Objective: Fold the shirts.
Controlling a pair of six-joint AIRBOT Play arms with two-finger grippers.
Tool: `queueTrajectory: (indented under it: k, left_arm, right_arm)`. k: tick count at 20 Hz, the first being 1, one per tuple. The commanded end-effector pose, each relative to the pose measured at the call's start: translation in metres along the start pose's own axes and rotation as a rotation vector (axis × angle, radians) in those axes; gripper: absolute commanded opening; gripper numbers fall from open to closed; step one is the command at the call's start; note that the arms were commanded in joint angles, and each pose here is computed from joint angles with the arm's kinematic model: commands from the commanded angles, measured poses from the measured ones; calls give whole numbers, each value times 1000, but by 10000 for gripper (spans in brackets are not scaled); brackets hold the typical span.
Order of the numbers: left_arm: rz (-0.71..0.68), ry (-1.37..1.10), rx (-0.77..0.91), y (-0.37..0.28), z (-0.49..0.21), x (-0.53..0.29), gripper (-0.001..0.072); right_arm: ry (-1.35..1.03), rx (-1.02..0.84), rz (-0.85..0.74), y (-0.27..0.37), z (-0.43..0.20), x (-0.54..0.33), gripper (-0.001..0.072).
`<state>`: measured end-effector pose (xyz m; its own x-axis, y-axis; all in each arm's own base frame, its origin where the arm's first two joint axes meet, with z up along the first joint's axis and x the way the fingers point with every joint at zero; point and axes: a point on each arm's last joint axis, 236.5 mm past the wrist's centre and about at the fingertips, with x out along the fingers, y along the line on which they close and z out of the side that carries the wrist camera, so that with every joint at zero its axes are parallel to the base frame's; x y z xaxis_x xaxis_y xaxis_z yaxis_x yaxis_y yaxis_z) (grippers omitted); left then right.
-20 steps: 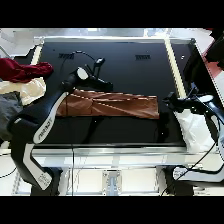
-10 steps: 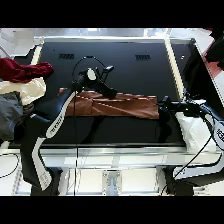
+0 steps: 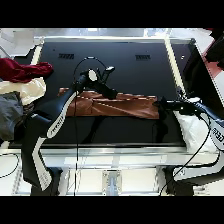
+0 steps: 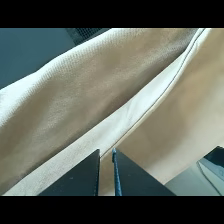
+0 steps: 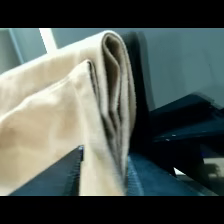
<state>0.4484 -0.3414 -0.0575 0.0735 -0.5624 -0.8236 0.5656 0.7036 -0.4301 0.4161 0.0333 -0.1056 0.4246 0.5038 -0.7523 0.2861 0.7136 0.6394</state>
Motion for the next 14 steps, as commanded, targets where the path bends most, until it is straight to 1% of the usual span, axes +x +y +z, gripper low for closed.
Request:
queueTrajectory:
  k: [1,2,3,4,5,6,10,14]
  left_arm:
    - [0,-1,1,0,0,0,99]
    - [0,-1,1,0,0,0,98]
    - [1,-1,1,0,0,0,99]
    - [1,0,1,0,0,0,97]
    - [2,5,3,0,-1,0,71]
    - [3,21,4,1,-5,0,8]
    - [-21,115,-8,1,-28,9,8]
    - [-19,131,-43,5,-33,19,7]
  right_arm:
    - [43,-14,17,10,-10,3,259]
    - [56,-14,25,11,-14,3,236]
    - [67,-13,33,13,-16,2,109]
    - [81,-13,49,18,-19,1,11]
    - [100,-29,69,25,-20,-2,12]
    - [121,-53,99,38,-20,-8,12]
    - [99,-185,200,106,2,-58,11]
    - [55,-363,278,198,6,-92,10]
